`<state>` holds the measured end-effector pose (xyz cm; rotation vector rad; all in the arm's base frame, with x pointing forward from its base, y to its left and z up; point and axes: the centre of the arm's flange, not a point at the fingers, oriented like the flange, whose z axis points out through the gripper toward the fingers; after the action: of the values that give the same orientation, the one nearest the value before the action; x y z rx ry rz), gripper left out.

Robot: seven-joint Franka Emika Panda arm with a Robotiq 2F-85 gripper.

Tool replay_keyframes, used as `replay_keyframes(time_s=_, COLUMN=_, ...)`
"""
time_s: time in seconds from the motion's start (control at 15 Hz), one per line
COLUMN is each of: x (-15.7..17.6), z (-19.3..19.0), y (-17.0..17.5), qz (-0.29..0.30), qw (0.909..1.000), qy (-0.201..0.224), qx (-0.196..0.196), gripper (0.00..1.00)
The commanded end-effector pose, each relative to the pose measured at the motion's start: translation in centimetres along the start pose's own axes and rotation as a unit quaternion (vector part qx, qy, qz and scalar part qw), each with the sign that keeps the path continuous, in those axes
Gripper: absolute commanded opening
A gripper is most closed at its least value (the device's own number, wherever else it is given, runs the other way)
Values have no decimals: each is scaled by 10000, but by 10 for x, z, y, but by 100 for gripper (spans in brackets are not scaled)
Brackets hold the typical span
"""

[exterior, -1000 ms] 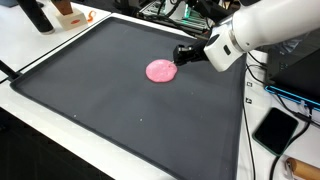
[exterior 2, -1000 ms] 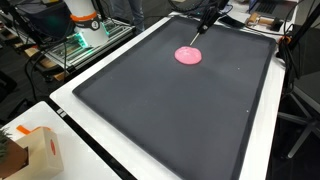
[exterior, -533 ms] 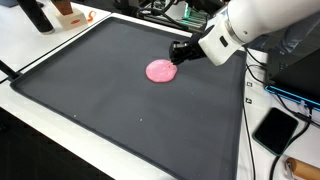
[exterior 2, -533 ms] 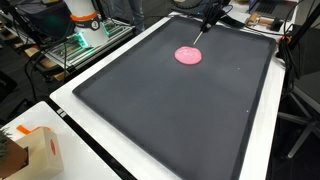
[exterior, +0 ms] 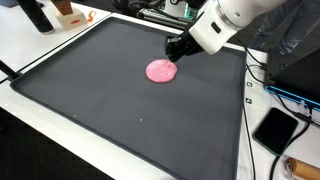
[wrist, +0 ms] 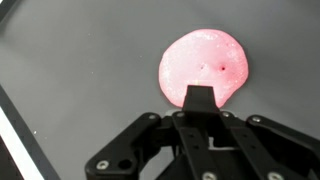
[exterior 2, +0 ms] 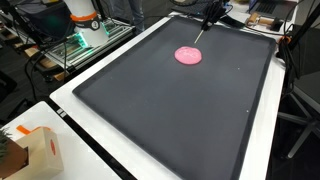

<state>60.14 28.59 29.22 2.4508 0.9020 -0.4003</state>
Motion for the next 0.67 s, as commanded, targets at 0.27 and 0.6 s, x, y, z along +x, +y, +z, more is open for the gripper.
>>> replay_keyframes(time_s=0.27, x=-44, z=-2, y=14, qz=-98, qw=9983, qy=326, qx=470, gripper=4)
replay_keyframes(time_s=0.6, x=-64, z=-9, y=24, qz=-15, qw=9959, qy=653, qx=621, gripper=4)
